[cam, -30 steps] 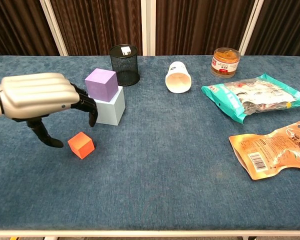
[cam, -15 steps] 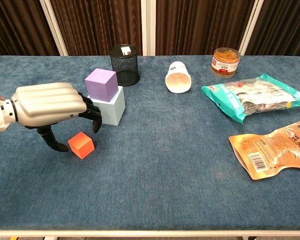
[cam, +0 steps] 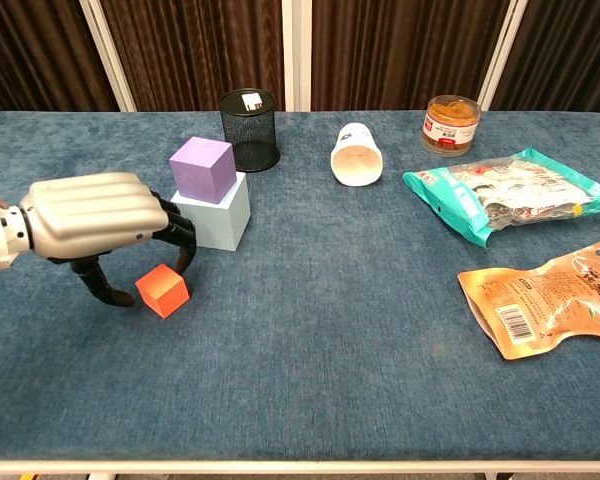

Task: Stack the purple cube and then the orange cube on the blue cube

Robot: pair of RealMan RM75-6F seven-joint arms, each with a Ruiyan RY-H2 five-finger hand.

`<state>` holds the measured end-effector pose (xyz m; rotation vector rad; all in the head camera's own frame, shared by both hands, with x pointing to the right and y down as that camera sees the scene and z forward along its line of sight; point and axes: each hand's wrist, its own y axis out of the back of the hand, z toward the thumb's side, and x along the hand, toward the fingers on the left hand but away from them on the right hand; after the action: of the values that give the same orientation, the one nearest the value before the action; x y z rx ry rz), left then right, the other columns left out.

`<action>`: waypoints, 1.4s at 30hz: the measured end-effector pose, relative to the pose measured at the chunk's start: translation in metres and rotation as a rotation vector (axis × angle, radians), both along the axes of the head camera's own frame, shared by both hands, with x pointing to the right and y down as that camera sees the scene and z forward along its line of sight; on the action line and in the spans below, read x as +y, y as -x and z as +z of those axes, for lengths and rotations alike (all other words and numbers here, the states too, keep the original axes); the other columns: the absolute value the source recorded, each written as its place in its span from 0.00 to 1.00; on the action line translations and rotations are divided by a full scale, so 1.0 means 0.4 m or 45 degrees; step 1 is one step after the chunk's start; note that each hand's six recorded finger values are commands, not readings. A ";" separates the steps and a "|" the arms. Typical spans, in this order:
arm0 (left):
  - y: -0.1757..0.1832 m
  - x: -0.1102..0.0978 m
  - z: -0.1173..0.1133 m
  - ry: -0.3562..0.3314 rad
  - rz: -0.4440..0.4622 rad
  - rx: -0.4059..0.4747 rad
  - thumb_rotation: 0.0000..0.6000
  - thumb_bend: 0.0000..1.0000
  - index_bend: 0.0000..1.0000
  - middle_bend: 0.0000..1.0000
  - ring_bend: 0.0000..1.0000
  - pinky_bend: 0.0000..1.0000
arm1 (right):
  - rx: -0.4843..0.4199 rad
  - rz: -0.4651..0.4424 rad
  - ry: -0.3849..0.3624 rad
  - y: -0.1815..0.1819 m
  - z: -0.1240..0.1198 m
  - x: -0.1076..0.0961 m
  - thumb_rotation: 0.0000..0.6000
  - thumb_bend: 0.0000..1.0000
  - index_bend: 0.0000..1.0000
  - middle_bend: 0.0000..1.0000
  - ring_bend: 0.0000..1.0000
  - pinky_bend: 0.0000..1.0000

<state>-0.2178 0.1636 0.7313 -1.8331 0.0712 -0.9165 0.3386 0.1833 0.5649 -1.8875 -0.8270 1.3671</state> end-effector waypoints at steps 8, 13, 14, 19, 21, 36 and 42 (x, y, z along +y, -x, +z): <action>0.006 0.006 0.006 0.006 0.003 -0.009 1.00 0.24 0.55 0.48 0.38 0.45 | 0.000 0.005 -0.002 -0.002 -0.001 -0.001 1.00 0.29 0.00 0.09 0.00 0.00; 0.008 0.000 -0.007 -0.003 -0.010 0.006 1.00 0.29 0.57 0.48 0.39 0.45 | 0.001 0.004 -0.002 -0.003 0.000 0.001 1.00 0.29 0.00 0.08 0.00 0.00; 0.011 -0.003 -0.012 -0.005 -0.016 0.008 1.00 0.29 0.57 0.48 0.39 0.45 | 0.000 0.005 -0.002 -0.003 0.000 0.001 1.00 0.29 0.00 0.09 0.00 0.00; 0.046 -0.028 -0.048 -0.016 -0.058 -0.001 1.00 0.30 0.57 0.49 0.39 0.45 | 0.000 0.003 0.001 -0.003 0.001 0.002 1.00 0.29 0.00 0.09 0.00 0.00; 0.074 -0.046 -0.070 -0.024 -0.091 -0.016 1.00 0.30 0.57 0.49 0.39 0.45 | -0.001 0.000 0.003 -0.001 0.002 0.002 1.00 0.29 0.00 0.09 0.00 0.00; 0.257 -0.301 -0.242 -0.197 -0.448 -0.203 1.00 0.30 0.57 0.49 0.39 0.45 | 0.011 -0.016 -0.005 0.005 0.007 0.007 1.00 0.29 0.00 0.09 0.00 0.00; 0.189 -0.349 -0.246 -0.101 -0.492 -0.191 1.00 0.30 0.57 0.49 0.39 0.45 | 0.012 -0.015 0.000 0.005 0.011 0.005 1.00 0.29 0.00 0.09 0.00 0.00</action>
<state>-0.2932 0.0238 0.6331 -1.7004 0.3728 -1.2978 0.3366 0.1854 0.5692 -1.8814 -0.8097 1.3680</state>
